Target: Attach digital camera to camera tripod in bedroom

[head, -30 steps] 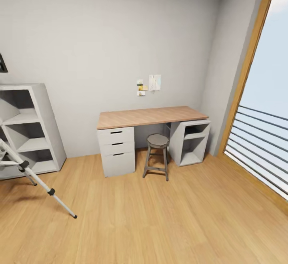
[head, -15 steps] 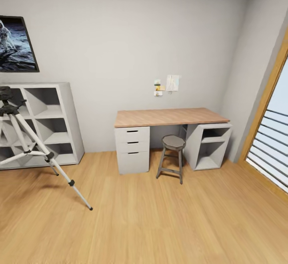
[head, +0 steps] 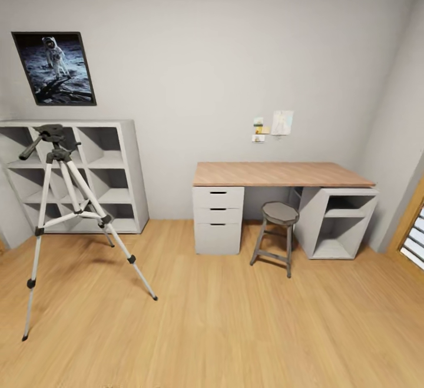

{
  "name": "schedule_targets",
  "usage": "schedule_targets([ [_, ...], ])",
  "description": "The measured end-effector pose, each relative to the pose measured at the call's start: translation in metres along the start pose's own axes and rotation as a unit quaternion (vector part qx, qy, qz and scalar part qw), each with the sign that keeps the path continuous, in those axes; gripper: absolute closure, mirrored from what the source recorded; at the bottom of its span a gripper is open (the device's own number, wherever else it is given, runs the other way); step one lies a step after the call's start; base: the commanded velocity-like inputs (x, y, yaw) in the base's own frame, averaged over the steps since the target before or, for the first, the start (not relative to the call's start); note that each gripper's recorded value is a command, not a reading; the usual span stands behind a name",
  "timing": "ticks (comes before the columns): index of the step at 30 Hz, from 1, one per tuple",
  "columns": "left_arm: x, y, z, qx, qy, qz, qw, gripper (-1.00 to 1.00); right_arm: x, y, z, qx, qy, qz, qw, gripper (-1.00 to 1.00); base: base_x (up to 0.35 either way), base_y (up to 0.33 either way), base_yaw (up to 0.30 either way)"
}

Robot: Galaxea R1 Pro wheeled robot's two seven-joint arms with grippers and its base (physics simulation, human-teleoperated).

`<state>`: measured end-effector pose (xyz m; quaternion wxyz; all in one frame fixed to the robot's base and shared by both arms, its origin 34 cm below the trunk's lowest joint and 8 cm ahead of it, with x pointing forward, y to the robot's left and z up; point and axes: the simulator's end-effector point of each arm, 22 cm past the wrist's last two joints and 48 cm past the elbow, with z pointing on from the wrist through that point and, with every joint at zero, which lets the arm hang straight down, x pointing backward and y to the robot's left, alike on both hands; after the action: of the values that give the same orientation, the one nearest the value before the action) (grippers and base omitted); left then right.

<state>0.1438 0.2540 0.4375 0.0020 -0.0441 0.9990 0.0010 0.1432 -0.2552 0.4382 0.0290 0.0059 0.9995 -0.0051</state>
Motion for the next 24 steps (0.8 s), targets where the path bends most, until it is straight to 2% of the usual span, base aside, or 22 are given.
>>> schedule_targets([
  [24, -0.0005, 0.0010, 0.0000, -0.001, -0.001, -0.001, 1.0000, -1.00, 0.0002, 0.0000, -0.0001, 0.000, 0.000, 0.000, 1.0000, -1.00, 0.000, 0.000, 0.275],
])
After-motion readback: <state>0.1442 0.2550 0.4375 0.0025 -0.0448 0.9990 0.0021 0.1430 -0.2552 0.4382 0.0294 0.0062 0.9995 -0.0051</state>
